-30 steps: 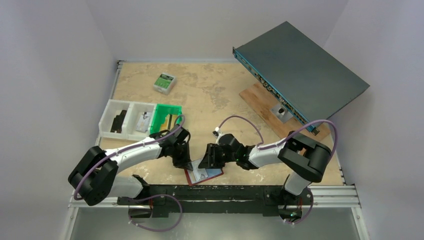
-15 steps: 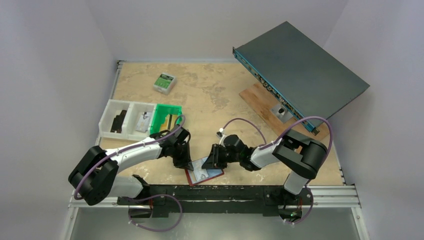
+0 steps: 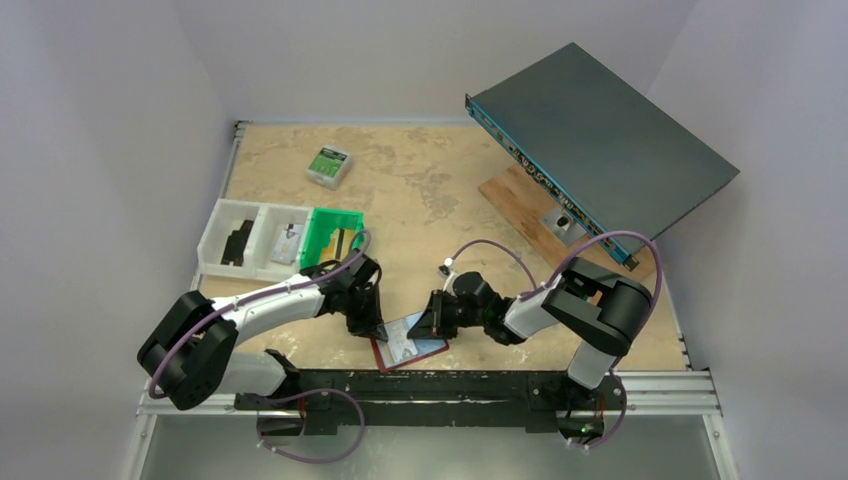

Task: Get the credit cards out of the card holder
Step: Remove the credit card from the card holder, then place the credit card in the storage box.

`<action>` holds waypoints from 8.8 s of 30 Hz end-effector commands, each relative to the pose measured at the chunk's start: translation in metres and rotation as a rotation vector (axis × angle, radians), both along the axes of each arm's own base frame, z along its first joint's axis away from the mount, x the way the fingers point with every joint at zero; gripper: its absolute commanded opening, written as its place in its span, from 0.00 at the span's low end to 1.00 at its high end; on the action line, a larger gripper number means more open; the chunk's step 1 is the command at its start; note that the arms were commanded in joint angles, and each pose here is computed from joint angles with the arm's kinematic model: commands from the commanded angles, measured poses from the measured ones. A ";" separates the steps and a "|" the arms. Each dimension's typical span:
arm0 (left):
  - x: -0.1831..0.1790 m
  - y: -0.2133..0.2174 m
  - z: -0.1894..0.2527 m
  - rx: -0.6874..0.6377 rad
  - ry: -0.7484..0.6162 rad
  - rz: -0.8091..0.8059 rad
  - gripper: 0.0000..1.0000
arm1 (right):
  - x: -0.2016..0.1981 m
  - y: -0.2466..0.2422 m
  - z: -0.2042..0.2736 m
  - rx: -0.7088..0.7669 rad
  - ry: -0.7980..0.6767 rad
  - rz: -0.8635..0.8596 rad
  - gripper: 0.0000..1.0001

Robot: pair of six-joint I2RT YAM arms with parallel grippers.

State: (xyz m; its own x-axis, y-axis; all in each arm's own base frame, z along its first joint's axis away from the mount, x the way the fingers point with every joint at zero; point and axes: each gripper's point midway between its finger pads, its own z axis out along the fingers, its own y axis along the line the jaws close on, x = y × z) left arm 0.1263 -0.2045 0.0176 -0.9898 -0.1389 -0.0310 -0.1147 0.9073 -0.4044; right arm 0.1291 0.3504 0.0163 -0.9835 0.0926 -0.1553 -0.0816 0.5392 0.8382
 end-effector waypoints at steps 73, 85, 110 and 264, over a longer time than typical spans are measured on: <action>0.002 0.006 0.026 0.070 -0.107 -0.115 0.07 | -0.003 -0.007 -0.005 0.017 0.010 -0.018 0.00; -0.008 -0.013 0.007 0.003 -0.054 -0.147 0.00 | -0.001 -0.008 -0.006 0.001 0.003 -0.026 0.00; -0.017 0.026 -0.029 0.228 0.027 -0.094 0.00 | 0.002 -0.022 -0.001 -0.028 -0.020 -0.078 0.00; 0.055 -0.048 0.165 -0.602 -0.276 -0.026 0.00 | 0.059 -0.018 0.178 0.353 -0.180 -0.122 0.46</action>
